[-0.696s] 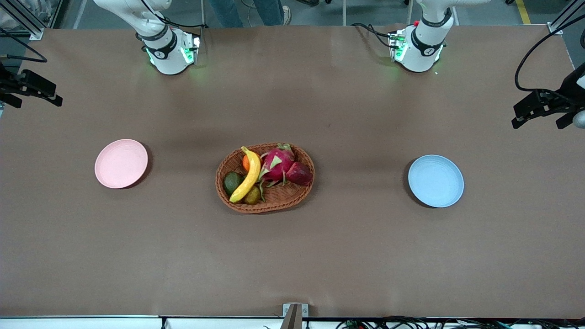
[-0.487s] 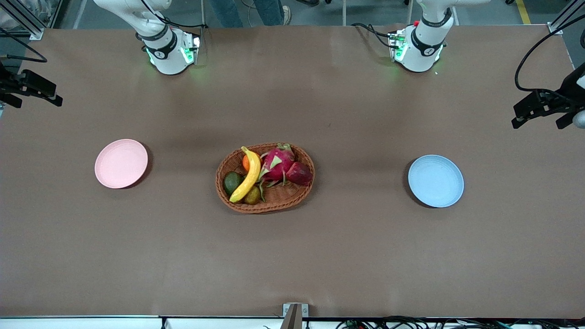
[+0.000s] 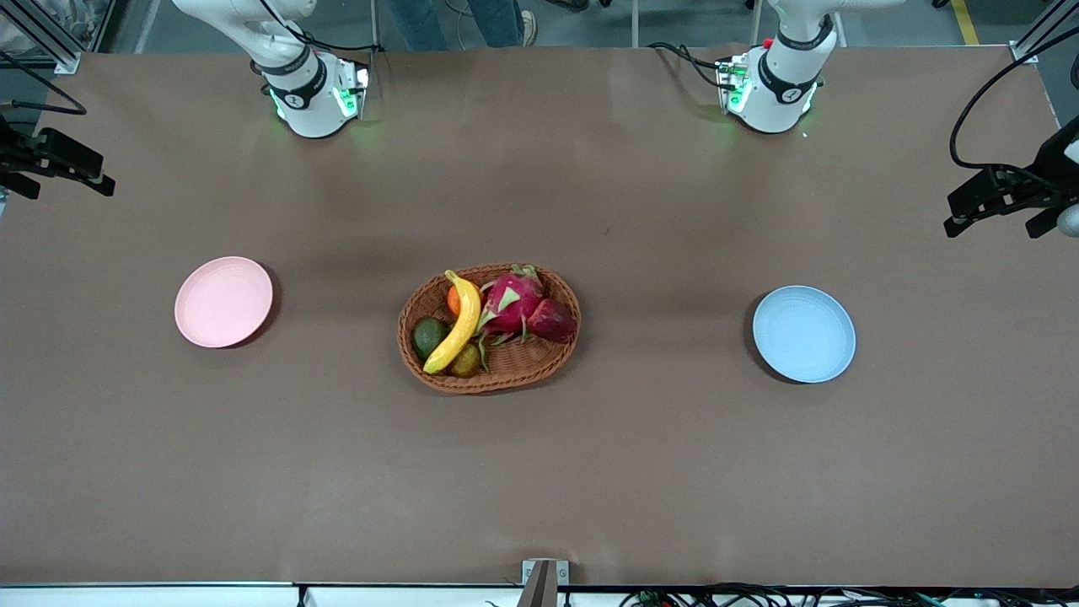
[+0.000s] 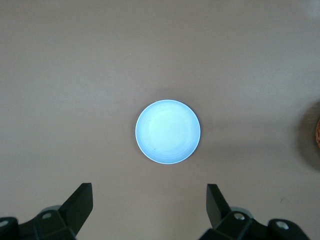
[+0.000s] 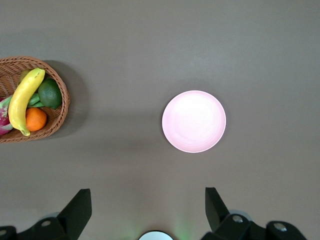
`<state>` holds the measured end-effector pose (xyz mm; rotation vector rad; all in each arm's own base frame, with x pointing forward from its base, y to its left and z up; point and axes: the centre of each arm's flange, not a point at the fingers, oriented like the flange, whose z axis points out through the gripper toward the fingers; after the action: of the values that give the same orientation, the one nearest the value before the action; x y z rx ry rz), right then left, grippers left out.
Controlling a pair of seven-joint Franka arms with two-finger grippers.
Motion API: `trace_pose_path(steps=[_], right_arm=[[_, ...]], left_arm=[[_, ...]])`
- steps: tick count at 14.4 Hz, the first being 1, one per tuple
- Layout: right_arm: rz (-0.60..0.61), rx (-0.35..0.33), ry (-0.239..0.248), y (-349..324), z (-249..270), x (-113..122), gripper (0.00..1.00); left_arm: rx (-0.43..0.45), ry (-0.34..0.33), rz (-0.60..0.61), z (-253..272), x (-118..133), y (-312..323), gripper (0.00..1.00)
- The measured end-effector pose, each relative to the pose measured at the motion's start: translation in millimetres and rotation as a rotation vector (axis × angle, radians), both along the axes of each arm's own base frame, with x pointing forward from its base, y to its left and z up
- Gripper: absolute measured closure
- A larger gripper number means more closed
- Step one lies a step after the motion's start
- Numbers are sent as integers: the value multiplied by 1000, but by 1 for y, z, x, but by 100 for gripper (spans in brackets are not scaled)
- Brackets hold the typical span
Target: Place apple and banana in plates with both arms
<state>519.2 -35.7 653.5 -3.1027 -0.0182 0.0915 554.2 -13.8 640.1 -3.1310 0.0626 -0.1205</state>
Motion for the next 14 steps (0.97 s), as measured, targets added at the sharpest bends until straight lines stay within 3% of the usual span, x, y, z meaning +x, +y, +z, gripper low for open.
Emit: trace_pose_path(steps=[3, 7, 10, 14], right_arm=[[-2, -3, 8, -1, -4, 2, 0], [-19, -10, 84, -12, -56, 31, 0], [-24, -23, 134, -16, -112, 63, 0], [-218, -61, 115, 44, -123, 77, 0]], left_arm=[[-2, 36, 17, -19, 7, -14, 0], [11, 150, 97, -87, 25, -108, 0], [48, 216, 230, -152, 33, -200, 0], [82, 222, 488, -218, 44, -290, 0]])
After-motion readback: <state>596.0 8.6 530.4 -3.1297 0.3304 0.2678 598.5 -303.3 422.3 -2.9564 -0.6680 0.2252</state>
